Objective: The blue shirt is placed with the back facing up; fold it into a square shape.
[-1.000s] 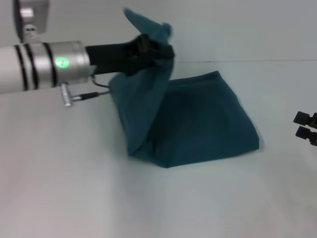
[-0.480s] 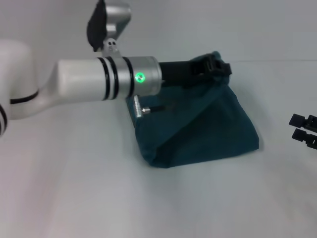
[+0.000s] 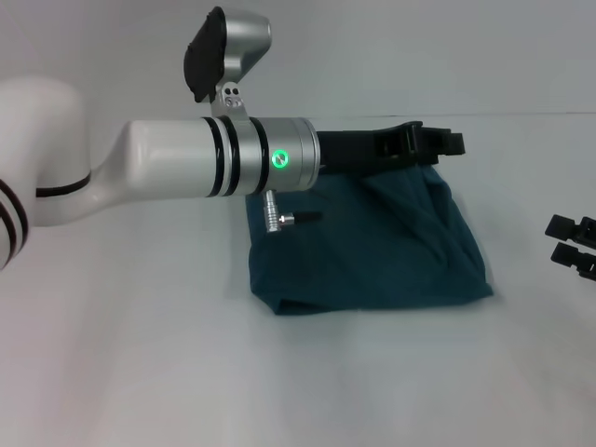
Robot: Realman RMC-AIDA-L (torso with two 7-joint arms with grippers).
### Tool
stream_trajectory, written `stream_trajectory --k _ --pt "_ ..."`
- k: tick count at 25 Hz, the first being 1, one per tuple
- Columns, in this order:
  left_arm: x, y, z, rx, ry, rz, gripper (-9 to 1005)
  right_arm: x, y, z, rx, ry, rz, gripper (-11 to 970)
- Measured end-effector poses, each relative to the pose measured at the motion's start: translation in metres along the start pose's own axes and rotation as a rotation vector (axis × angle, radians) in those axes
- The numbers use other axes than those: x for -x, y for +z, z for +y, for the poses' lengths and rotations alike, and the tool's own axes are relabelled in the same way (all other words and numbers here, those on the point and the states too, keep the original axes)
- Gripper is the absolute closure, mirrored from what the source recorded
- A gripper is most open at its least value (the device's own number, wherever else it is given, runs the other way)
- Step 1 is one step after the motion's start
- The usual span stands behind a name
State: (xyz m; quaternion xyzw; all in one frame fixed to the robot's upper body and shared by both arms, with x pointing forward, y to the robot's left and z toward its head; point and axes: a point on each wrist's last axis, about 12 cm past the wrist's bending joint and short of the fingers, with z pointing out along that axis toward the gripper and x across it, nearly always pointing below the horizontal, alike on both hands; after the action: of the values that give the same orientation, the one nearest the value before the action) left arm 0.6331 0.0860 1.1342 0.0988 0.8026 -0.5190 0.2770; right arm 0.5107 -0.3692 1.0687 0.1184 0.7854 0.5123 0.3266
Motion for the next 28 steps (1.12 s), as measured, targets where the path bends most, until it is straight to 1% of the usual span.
stream_trajectory --k 3,4,6,7,8,10,15,17,20,23,24,28 --pt "-0.001 -0.002 -0.002 -0.027 -0.011 -0.005 715 0.001 0.0 0.0 -0.005 -0.001 -0.001 186" --pt "0.0 -0.004 -0.002 -0.042 -0.02 -0.014 676 0.001 0.0 -0.001 -0.008 -0.002 0.0 186" --pt "0.001 -0.016 0.003 -0.062 -0.041 -0.04 596 0.001 -0.001 -0.001 -0.014 -0.003 0.009 186" --pt "0.002 -0.027 0.008 -0.066 -0.058 -0.064 556 0.002 0.0 -0.001 -0.019 -0.003 0.016 186" --pt "0.003 -0.034 0.01 -0.07 -0.07 -0.076 515 0.003 0.0 -0.001 -0.024 -0.006 0.024 186" --pt "0.006 -0.059 0.02 -0.064 -0.109 -0.113 435 0.006 0.001 0.0 -0.036 -0.011 0.041 186" --pt "0.002 -0.117 0.044 -0.049 -0.203 -0.132 201 0.023 0.006 0.007 -0.068 -0.033 0.1 186" --pt "-0.004 -0.137 0.053 -0.034 -0.227 -0.124 177 0.032 0.011 0.012 -0.077 -0.049 0.123 186" --pt "-0.015 -0.164 0.064 0.005 -0.238 -0.11 142 0.05 0.026 0.025 -0.101 -0.12 0.166 186" --pt "-0.024 -0.176 0.07 0.034 -0.235 -0.097 142 0.065 0.046 0.041 -0.125 -0.226 0.21 185" --pt "-0.027 -0.181 0.072 0.047 -0.233 -0.099 142 0.07 0.055 0.046 -0.142 -0.269 0.221 185" --pt "-0.038 -0.19 0.079 0.071 -0.244 -0.117 142 0.087 0.092 0.067 -0.199 -0.403 0.251 185"
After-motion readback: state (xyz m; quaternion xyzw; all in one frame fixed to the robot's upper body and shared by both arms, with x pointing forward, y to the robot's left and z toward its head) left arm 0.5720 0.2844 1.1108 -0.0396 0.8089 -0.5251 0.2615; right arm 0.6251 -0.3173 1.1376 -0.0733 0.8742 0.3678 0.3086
